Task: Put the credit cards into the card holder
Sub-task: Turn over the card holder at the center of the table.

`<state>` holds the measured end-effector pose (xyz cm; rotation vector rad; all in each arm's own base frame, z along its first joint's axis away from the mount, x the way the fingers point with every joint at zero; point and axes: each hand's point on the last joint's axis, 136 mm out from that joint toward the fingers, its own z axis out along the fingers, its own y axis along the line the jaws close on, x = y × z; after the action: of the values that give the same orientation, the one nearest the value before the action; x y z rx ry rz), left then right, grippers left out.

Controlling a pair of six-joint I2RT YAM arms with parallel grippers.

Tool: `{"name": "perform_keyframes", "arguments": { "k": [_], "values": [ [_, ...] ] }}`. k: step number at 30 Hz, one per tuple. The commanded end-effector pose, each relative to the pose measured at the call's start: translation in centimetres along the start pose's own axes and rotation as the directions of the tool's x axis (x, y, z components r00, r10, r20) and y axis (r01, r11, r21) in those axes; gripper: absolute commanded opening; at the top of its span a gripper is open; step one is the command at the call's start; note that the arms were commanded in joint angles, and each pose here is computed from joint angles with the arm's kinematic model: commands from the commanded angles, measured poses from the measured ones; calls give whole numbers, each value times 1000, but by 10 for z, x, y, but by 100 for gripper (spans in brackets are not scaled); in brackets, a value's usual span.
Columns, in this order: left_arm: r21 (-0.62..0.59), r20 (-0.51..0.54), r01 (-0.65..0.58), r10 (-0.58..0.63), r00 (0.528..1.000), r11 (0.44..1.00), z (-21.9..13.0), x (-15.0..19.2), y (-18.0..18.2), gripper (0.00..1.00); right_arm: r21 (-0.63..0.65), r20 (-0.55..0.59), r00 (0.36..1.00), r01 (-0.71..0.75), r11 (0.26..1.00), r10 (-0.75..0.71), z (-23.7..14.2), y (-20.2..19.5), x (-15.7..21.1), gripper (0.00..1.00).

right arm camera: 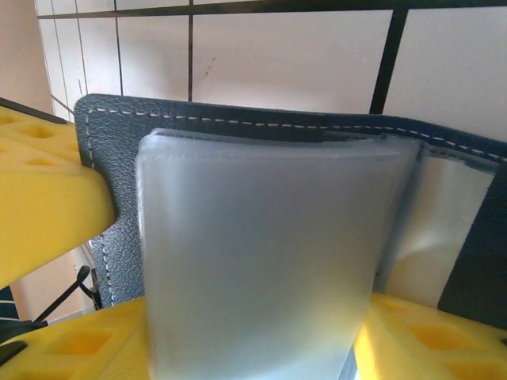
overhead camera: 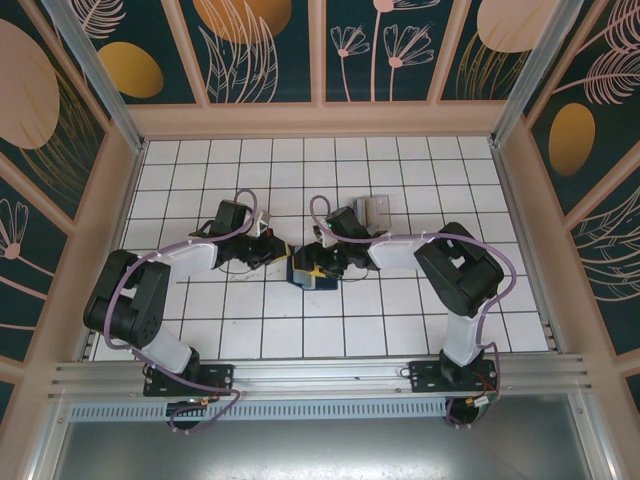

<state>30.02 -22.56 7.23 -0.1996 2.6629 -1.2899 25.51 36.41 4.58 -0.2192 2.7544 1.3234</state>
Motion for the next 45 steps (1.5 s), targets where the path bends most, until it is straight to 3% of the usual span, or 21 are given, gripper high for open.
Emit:
{"name": "perform_keyframes", "arguments": {
  "k": [1, 11, 24, 28, 34, 38, 41, 43, 45],
  "values": [
    [-11, -39, 16, -17, 999, 1000, 6, 9, 8, 0, 31, -13, 1000, -4, 1000, 4, 3, -8, 0, 57],
    [-59, -41, 22, -25, 999, 998, 10, 13, 25, 0, 38, 48, 999, -10, 999, 8, -13, -19, -1, 57],
    [-102, -54, 6, -11, 998, 995, 18, 18, 45, 0, -97, 74, 996, 56, 994, -49, -21, -3, 0, 57],
    [-83, -55, 1, -6, 998, 997, 20, 18, 43, 0, -97, 60, 997, 50, 994, -44, -18, -7, 1, 46],
    [-53, -38, -23, 21, 999, 998, 17, 12, 32, 1, -82, 44, 998, 40, 996, -37, -15, -12, 4, 43],
    [-12, -26, -31, 30, 999, 999, 15, 12, 23, 24, -69, 42, 998, 45, 997, -42, -15, -15, 4, 42],
    [41, -23, -48, 49, 999, 998, 13, 12, 12, 50, -74, 48, 998, 37, 997, -34, -13, -18, 4, 41],
    [65, -27, -52, 54, 998, 997, 11, 14, 8, 59, -88, 48, 999, 30, 996, -26, -11, -18, 4, 41],
    [91, -32, -63, 66, 997, 994, 11, 15, 3, 61, -99, 52, 998, 29, 995, -24, -11, -17, 4, 40]
  ]
}}
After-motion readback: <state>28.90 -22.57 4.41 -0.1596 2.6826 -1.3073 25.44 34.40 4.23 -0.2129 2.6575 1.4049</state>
